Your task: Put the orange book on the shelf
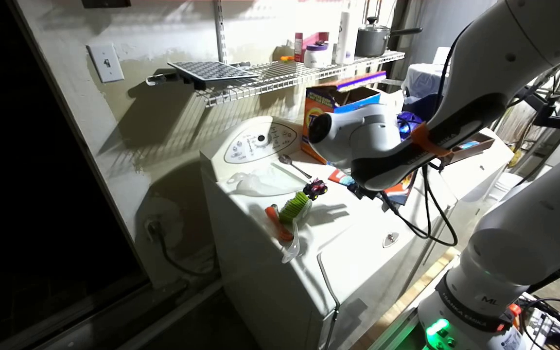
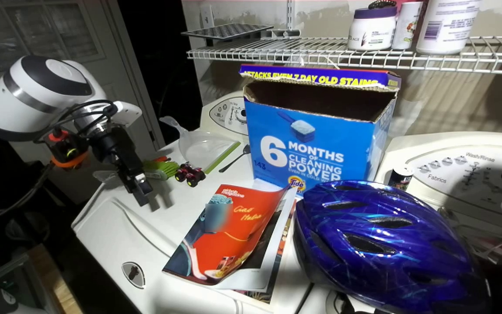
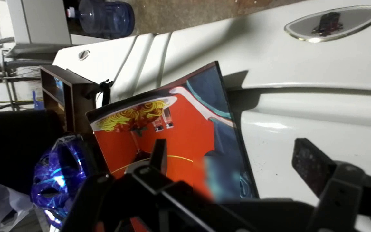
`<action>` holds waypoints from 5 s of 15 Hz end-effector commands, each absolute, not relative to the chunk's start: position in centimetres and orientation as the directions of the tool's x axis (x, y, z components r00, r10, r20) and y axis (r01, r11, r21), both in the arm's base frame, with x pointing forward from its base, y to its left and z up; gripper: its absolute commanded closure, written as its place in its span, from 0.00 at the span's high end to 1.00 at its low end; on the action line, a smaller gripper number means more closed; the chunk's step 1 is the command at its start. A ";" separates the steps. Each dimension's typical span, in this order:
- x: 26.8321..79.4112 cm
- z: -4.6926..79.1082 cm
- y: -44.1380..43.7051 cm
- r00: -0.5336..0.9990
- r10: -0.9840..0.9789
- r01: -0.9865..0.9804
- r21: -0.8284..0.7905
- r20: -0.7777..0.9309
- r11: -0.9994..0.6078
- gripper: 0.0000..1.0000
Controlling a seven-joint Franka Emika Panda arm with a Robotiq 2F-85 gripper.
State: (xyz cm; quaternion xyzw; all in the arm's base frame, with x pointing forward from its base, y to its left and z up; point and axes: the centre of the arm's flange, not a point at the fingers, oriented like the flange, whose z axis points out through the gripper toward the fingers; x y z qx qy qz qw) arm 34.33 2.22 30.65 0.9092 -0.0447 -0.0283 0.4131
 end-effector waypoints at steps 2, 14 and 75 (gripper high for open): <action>34.7 27.3 -1.7 0.993 -0.099 -0.007 0.811 -0.063 -0.585 1.00; 34.0 21.7 -4.1 0.974 -0.084 0.134 0.840 -0.208 -0.526 1.00; 36.1 30.1 -1.7 0.972 -0.231 -0.106 0.962 0.046 -0.253 0.02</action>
